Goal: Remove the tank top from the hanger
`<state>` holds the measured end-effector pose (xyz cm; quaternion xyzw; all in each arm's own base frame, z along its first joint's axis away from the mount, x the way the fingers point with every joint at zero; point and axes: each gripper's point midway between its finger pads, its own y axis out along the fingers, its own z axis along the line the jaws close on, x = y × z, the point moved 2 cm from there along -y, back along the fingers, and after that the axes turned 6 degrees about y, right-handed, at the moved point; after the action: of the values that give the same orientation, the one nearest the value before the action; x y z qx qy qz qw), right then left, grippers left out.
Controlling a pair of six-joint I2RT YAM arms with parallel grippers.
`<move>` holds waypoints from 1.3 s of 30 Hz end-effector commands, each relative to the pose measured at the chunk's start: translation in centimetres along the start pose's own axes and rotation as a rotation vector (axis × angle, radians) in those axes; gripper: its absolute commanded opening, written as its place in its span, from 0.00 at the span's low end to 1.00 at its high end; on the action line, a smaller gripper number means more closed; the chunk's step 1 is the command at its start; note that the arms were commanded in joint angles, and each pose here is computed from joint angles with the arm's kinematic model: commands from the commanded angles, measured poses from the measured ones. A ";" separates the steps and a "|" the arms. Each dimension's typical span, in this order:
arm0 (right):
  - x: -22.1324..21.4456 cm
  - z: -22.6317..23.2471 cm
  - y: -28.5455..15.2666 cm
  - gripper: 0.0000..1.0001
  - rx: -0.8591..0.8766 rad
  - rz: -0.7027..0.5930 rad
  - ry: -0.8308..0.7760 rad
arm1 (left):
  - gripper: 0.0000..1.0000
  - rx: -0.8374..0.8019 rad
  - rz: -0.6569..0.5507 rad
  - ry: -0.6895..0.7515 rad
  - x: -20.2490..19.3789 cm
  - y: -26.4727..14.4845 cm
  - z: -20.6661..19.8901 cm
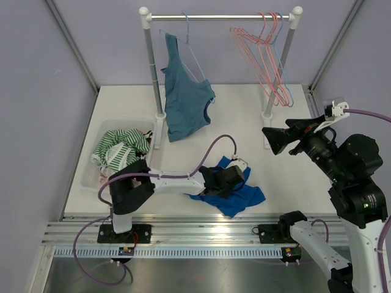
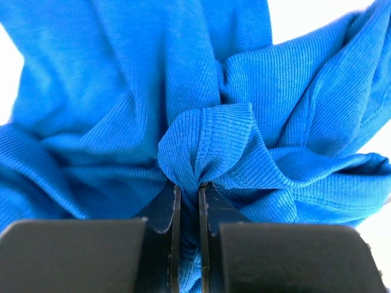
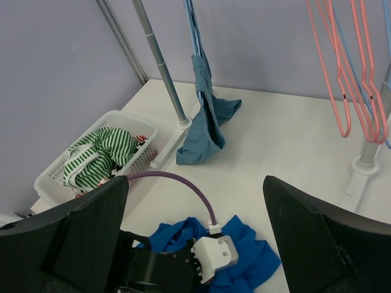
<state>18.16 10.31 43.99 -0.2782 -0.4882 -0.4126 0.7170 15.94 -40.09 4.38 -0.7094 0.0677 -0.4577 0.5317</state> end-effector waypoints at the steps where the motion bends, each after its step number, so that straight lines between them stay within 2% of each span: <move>1: 0.8 0.6 0.2 0.99 0.038 -0.037 -0.012 | 0.00 0.130 -0.140 -0.056 3.0 -7.4 3.3; 5: 0.8 0.5 0.4 0.99 0.034 -0.044 -0.014 | 0.00 0.248 -0.324 -0.114 6.6 -15.6 6.9; 8: 1.1 0.6 0.2 0.99 0.040 -0.059 -0.020 | 0.00 0.351 -0.393 -0.145 7.2 -20.7 9.9; 12: 1.6 0.9 0.2 0.99 0.047 -0.073 -0.027 | 0.00 0.552 -0.417 -0.210 6.3 -26.7 15.0; 16: 1.9 1.0 0.4 1.00 0.056 -0.083 -0.031 | 0.00 0.666 -0.475 -0.314 5.8 -32.7 19.6; 19: 1.9 1.1 0.7 0.99 0.065 -0.081 -0.028 | 0.00 0.779 -0.488 -0.409 4.7 -36.2 23.9; 21: 1.9 1.1 0.9 1.00 0.072 -0.086 -0.026 | 0.00 0.801 -0.492 -0.424 4.2 -37.4 25.7; 25: 1.8 1.3 1.3 1.00 0.096 -0.085 -0.016 | 0.00 0.881 -0.441 -0.551 2.9 -37.8 31.5; 30: 1.4 1.4 2.2 1.00 0.120 -0.071 0.000 | 0.00 0.793 -0.358 -0.594 3.8 -35.7 35.2; 31: 1.3 1.4 2.3 0.99 0.125 -0.069 0.003 | 0.00 0.799 -0.329 -0.635 3.1 -34.9 36.8; 32: 1.0 1.3 2.5 0.99 0.124 -0.061 0.007 | 0.00 0.737 -0.336 -0.651 3.4 -33.9 37.1; 35: 0.6 1.3 2.9 1.00 0.138 -0.058 0.014 | 0.00 0.670 -0.242 -0.745 0.9 -30.0 39.2; 39: 0.3 1.5 3.4 0.99 0.164 -0.049 0.015 | 0.00 0.666 -0.022 -0.842 -4.8 -24.3 41.1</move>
<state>20.44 12.44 43.55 -0.2346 -0.5029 -0.3937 0.7328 32.52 2.02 24.48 -0.5882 -0.3439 -0.1567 0.7150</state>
